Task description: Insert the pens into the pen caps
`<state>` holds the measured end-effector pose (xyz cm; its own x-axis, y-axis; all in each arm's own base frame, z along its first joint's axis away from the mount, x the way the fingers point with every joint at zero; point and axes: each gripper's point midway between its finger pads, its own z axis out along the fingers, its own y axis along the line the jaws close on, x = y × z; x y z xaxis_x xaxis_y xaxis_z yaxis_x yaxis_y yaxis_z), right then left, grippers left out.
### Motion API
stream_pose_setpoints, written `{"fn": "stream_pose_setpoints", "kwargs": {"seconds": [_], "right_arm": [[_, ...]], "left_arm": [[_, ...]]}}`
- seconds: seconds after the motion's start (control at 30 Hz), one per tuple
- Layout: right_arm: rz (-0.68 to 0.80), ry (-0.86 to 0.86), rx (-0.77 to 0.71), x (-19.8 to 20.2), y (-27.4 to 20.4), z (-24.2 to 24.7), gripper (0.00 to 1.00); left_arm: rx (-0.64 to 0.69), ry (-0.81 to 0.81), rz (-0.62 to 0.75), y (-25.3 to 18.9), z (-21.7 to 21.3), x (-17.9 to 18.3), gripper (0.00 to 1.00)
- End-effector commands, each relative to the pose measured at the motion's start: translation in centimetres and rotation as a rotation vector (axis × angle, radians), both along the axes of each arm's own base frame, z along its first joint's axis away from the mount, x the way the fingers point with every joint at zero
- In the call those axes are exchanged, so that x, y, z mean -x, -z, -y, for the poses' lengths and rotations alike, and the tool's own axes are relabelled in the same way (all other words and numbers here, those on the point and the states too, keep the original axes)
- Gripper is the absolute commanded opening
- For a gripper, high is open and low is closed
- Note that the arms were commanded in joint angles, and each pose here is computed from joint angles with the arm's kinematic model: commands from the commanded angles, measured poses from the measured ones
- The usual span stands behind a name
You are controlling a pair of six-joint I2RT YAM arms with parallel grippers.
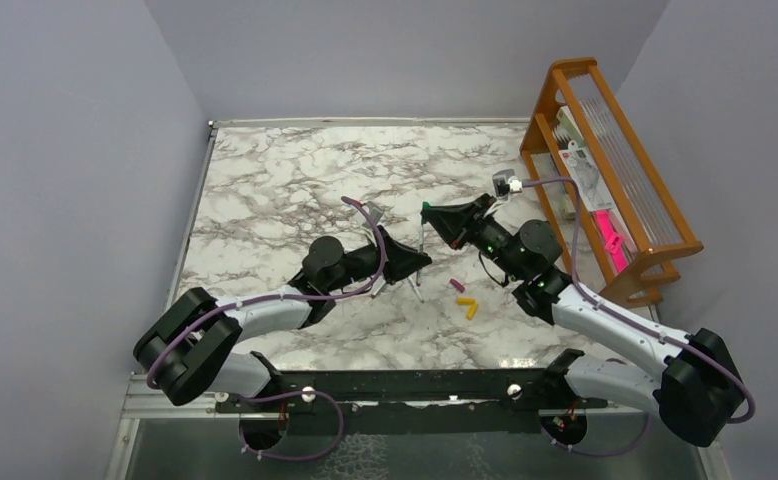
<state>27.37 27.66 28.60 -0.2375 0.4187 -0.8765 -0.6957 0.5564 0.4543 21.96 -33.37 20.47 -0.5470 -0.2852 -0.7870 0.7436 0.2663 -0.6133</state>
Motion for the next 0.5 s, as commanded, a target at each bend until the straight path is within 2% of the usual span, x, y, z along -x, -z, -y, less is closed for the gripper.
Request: {"fn": "stream_pose_setpoints", "kwargs": {"seconds": [0.0, 0.47], "right_arm": [[0.028, -0.035, -0.013, 0.39, -0.8, -0.45, 0.02], [0.033, -0.02, -0.011, -0.12, -0.76, -0.5, 0.02]], "left_arm": [[0.033, -0.019, 0.051, -1.82, 0.09, -0.31, 0.0], [0.044, -0.012, 0.074, -2.65, 0.06, 0.01, 0.0]]}}
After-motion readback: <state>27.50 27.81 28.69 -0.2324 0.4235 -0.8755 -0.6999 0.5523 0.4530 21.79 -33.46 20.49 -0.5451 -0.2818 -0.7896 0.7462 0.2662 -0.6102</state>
